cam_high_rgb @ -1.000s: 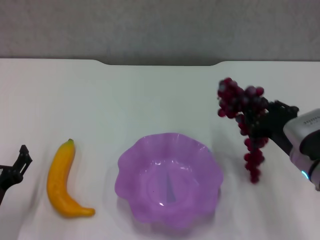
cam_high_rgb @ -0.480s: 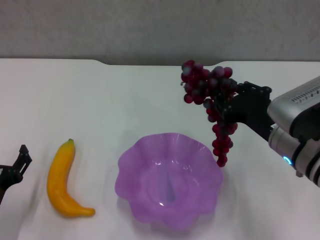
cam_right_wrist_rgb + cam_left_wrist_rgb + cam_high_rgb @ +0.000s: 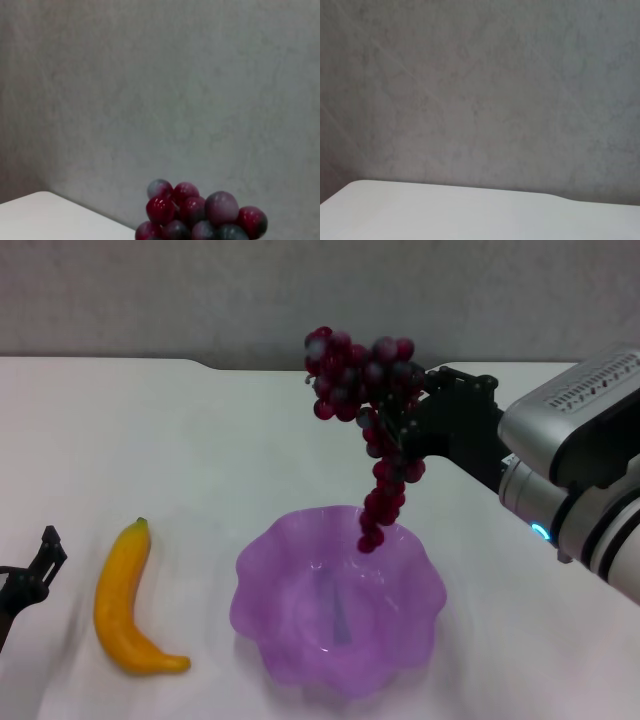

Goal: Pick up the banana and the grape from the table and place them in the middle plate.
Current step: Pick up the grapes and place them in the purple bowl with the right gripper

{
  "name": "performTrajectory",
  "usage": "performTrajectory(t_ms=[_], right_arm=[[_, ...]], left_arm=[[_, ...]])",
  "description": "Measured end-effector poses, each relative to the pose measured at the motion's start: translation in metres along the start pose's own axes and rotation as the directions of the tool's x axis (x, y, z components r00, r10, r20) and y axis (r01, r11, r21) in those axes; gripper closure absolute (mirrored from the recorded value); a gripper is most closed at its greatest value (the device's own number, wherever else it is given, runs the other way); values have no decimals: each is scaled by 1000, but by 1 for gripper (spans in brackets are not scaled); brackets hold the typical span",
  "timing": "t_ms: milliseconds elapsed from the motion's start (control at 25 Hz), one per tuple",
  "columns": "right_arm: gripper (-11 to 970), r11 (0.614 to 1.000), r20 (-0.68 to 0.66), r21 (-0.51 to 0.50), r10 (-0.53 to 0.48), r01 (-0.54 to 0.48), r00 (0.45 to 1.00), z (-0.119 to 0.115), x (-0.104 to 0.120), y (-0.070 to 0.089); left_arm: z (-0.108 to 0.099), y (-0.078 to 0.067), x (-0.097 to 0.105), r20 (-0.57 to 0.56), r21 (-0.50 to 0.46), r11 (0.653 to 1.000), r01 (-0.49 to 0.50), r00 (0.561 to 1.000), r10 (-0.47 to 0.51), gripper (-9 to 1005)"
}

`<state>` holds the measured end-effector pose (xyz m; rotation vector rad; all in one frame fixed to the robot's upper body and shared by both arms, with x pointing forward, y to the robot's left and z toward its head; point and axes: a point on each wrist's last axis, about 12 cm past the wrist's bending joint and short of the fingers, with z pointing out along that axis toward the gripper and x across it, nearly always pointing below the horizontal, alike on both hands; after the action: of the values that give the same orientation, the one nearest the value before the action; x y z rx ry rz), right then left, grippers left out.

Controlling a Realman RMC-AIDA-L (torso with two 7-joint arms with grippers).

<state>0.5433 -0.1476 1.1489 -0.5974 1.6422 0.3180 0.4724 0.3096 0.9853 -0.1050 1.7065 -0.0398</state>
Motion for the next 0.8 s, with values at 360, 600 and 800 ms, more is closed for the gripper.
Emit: performTrajectory(t_ms=[360,600,800], right_arm=[[607,999,-64,-46,4,-7,998,-4,23,18],[608,998,-104,-58,-9,3,995,-5,48,29],[609,998,-170,-60,-10,0,985,-9,72,31]], left_arm=[[0,0,0,1,0,1000,2,1000,-2,108],[1,0,0,1,1,1000,2,1000,-2,108],[1,0,-1,2,1,1000,0,1000,0,108]])
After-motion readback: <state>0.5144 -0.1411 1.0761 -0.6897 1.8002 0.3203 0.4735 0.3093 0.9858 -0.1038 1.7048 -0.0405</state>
